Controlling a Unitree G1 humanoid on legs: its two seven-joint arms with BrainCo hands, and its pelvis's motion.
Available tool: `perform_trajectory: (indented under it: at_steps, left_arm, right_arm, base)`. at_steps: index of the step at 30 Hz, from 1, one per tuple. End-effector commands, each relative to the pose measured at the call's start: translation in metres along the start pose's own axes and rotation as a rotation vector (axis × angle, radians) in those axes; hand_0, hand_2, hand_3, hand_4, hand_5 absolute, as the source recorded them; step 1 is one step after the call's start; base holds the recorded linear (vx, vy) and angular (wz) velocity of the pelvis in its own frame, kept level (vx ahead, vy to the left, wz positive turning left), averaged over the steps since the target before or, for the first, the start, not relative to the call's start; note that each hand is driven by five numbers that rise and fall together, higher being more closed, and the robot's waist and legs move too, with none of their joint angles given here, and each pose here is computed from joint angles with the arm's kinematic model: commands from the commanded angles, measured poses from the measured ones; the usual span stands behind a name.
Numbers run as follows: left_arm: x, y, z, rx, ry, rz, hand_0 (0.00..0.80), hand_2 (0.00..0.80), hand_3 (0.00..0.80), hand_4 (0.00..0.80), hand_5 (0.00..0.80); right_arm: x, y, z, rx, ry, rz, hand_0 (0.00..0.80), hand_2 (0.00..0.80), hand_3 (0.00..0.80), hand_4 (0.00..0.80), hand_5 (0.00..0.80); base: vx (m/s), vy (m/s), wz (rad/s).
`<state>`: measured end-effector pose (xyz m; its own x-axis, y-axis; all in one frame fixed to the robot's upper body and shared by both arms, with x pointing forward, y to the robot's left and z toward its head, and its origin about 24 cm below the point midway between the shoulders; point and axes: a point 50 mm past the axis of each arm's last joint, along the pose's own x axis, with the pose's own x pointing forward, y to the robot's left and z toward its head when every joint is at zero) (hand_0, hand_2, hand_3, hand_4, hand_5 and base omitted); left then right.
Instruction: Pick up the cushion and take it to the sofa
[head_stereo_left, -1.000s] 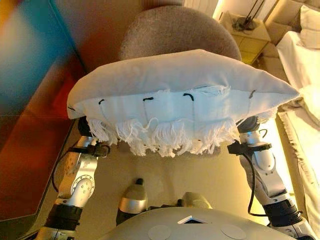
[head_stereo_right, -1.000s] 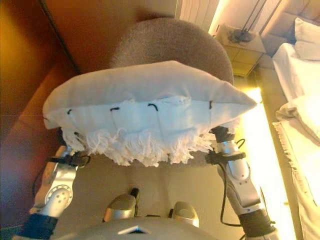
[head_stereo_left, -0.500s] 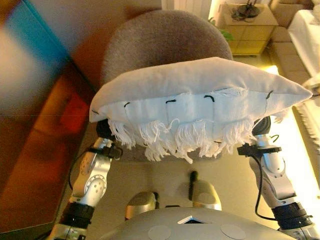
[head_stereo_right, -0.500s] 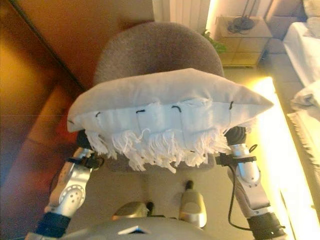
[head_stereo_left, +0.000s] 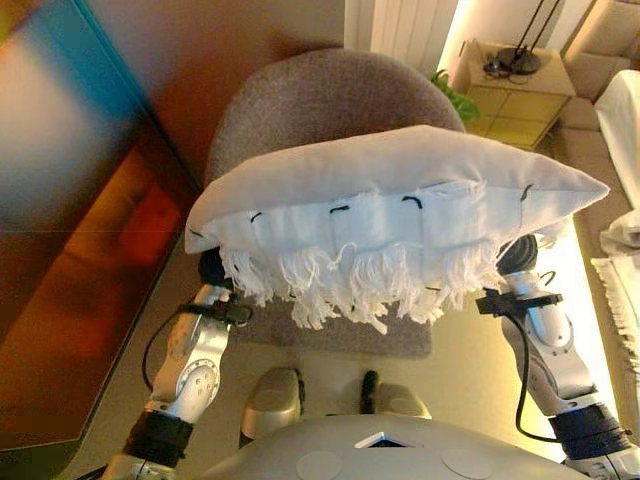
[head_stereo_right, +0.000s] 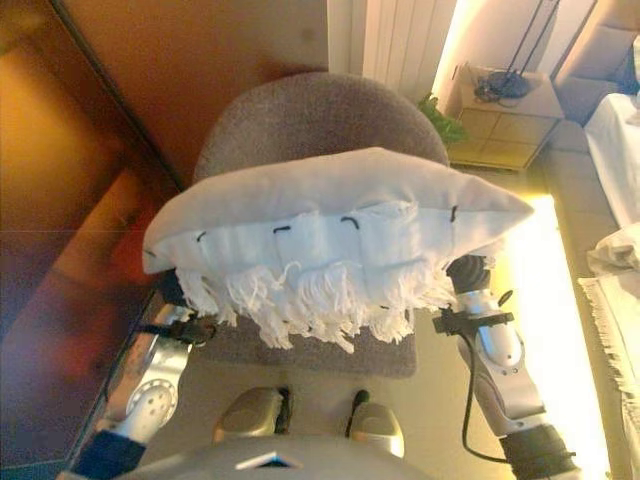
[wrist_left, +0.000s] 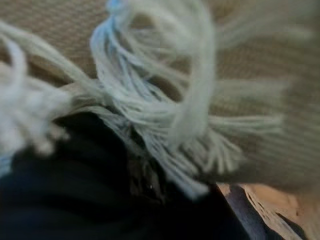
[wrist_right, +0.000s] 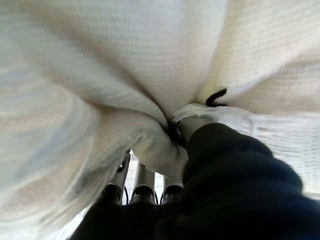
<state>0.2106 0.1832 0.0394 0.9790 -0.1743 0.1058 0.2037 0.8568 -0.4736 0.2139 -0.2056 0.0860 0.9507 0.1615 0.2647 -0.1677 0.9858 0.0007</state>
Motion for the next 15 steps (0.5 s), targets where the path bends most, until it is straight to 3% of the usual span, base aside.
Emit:
perform_trajectory:
  at_steps: [1,15]
  left_arm:
    - [0.015,-0.049,0.034,-0.011,-0.164,-0.311,0.8,0.8,0.8,0.8,0.8]
    - [0.013,-0.033,0.031,0.062,-0.097,-0.292,0.8,0.8,0.8,0.8,0.8]
  right_arm:
    - [0.018,0.03,0.034,0.029,-0.202,0.141,0.8,0.8,0.8,0.8,0.8]
    - [0.009,0.04,0.02,0.087,-0.139,0.115,0.8,0.8,0.8,0.8,0.8]
  base:
    - [0.318,0.112,-0.03]
    - [0.291,0.183,0.11]
